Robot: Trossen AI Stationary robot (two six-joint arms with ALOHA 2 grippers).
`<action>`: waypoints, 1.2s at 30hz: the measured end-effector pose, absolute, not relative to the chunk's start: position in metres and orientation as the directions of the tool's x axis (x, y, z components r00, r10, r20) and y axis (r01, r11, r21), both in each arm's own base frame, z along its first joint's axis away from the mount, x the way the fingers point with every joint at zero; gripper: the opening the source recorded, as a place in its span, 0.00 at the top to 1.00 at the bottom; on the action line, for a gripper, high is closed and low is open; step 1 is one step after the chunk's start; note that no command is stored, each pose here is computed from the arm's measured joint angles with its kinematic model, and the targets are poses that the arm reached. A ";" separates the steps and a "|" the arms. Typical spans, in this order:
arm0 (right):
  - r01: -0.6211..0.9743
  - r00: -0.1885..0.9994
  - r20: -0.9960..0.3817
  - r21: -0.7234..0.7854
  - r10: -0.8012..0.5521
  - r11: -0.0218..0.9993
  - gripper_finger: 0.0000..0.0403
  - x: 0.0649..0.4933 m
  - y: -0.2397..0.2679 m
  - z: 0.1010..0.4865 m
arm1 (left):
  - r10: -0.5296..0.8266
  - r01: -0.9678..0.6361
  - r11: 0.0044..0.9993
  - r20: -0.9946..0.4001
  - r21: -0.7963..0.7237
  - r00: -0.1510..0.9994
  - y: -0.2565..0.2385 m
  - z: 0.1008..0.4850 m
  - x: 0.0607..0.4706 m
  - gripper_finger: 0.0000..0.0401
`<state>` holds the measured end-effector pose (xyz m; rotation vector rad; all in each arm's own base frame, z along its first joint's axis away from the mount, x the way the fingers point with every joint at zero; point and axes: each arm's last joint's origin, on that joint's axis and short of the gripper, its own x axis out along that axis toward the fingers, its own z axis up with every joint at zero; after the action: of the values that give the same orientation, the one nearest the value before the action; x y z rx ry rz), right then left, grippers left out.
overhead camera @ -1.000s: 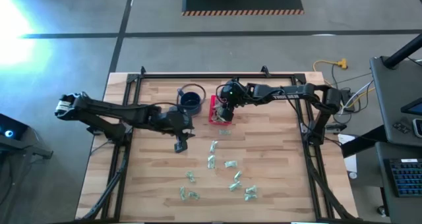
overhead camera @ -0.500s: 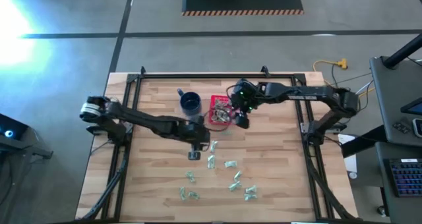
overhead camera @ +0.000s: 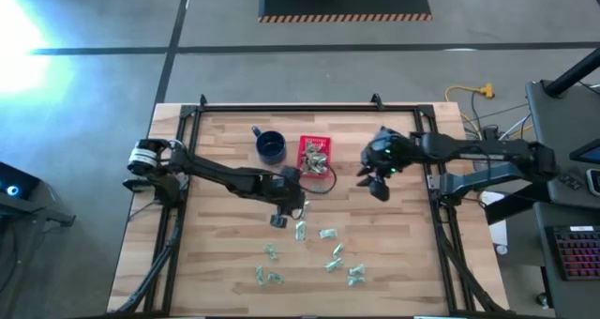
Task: Pick and place Stevia / Truvia into bins
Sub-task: Put the stevia packet into the basket
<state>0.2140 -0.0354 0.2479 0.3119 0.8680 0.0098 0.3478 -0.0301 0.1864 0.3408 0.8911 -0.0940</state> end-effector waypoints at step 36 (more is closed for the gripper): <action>0.302 0.741 -0.671 0.374 0.032 0.877 0.61 0.167 0.013 0.246 | 0.007 0.709 0.501 -0.821 0.497 0.571 -0.032 0.143 0.372 0.68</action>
<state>0.1666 0.0130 0.2460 0.4894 0.7286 -0.1546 0.3719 -0.0324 0.1434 0.9646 0.8747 -0.4968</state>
